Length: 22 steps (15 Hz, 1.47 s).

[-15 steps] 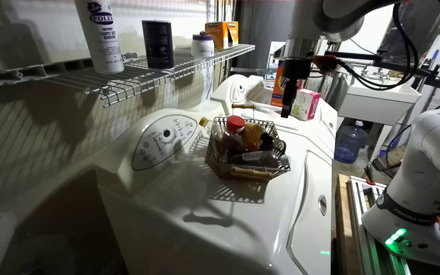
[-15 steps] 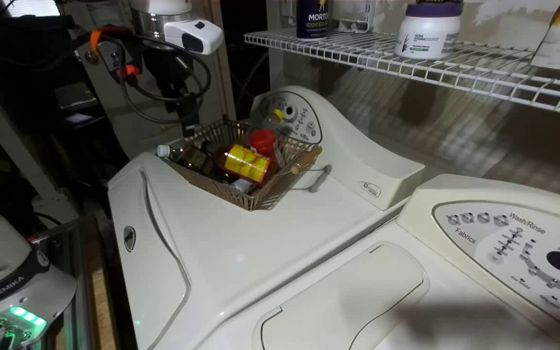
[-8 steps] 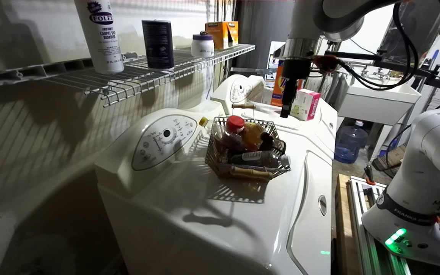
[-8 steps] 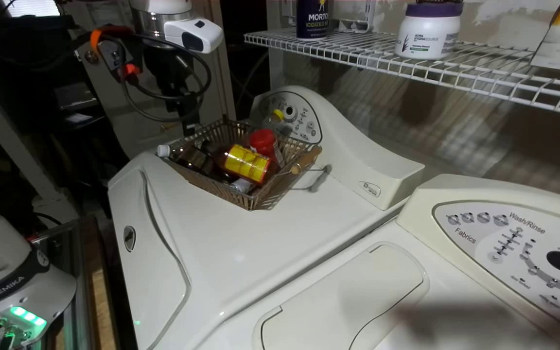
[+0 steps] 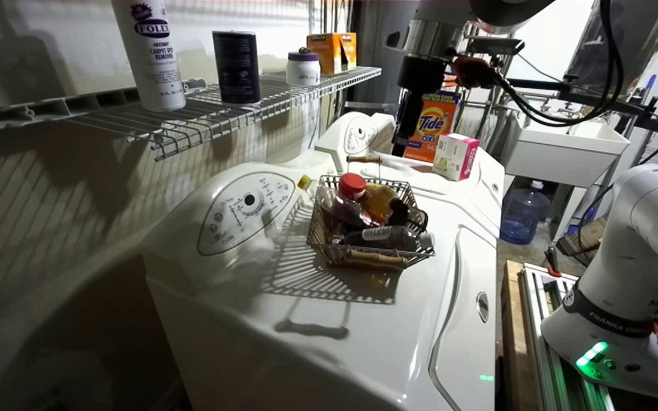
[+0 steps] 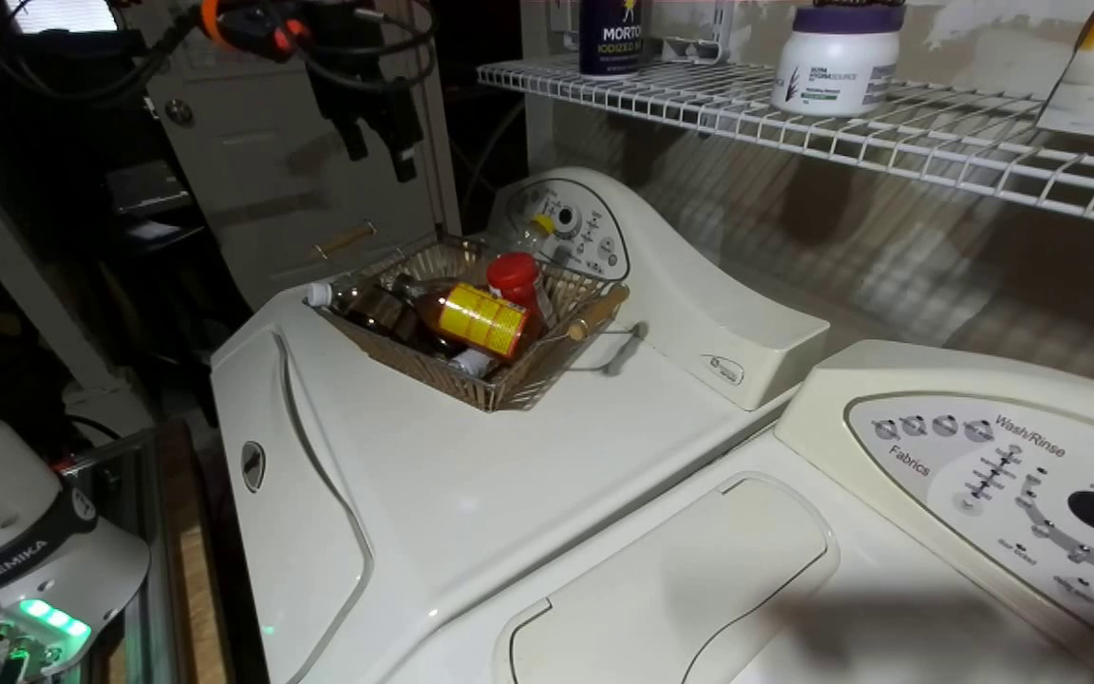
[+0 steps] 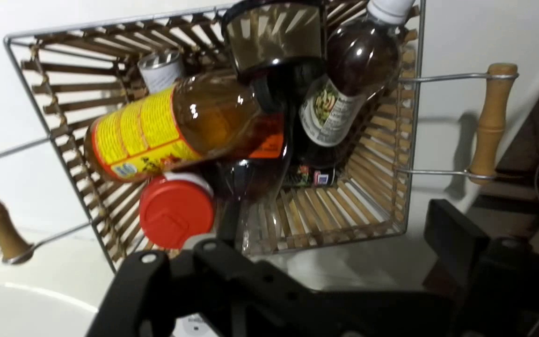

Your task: Pick up the black container on the bottom shelf and put it in the basket.

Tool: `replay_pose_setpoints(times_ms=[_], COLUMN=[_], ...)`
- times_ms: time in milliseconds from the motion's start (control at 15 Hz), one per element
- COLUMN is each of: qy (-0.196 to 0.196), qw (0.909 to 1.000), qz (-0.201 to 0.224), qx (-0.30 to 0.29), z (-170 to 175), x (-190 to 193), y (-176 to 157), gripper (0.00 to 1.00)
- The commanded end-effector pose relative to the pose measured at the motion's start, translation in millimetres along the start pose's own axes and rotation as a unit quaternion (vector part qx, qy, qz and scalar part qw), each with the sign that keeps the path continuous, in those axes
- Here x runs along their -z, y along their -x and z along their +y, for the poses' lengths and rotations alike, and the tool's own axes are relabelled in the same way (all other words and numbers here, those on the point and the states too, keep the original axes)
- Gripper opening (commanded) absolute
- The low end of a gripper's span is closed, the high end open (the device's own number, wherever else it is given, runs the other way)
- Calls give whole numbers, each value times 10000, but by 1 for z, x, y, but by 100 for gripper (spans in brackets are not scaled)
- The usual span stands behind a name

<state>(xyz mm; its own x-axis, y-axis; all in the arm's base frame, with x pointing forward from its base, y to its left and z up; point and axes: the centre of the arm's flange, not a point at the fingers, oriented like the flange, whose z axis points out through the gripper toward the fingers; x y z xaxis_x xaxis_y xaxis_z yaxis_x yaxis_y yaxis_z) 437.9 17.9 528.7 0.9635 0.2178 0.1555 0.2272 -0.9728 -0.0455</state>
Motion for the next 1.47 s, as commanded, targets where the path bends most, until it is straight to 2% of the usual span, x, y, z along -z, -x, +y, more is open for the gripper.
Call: replay_pose_setpoints(times_ms=[0,200,533,667,733,933,1133,1400], qy=[486,672,561,492,627,581,579,635], qw=[9964,9901,9780,9754,9785,9773,9770,9703], qz=[328,730,1448,1574,1452,1498,1512,2093], qx=[606,991,1396,1465,1325,1380,1385,1038], z=[-7,-9,-17,-21,-21,-23,-23,-18], x=[27,45,59,61,55,53,53,60], y=[-42,-76,-140,-157,-124,-143,-145,-158], gripper=[100,100,100,100,100,100,100,100])
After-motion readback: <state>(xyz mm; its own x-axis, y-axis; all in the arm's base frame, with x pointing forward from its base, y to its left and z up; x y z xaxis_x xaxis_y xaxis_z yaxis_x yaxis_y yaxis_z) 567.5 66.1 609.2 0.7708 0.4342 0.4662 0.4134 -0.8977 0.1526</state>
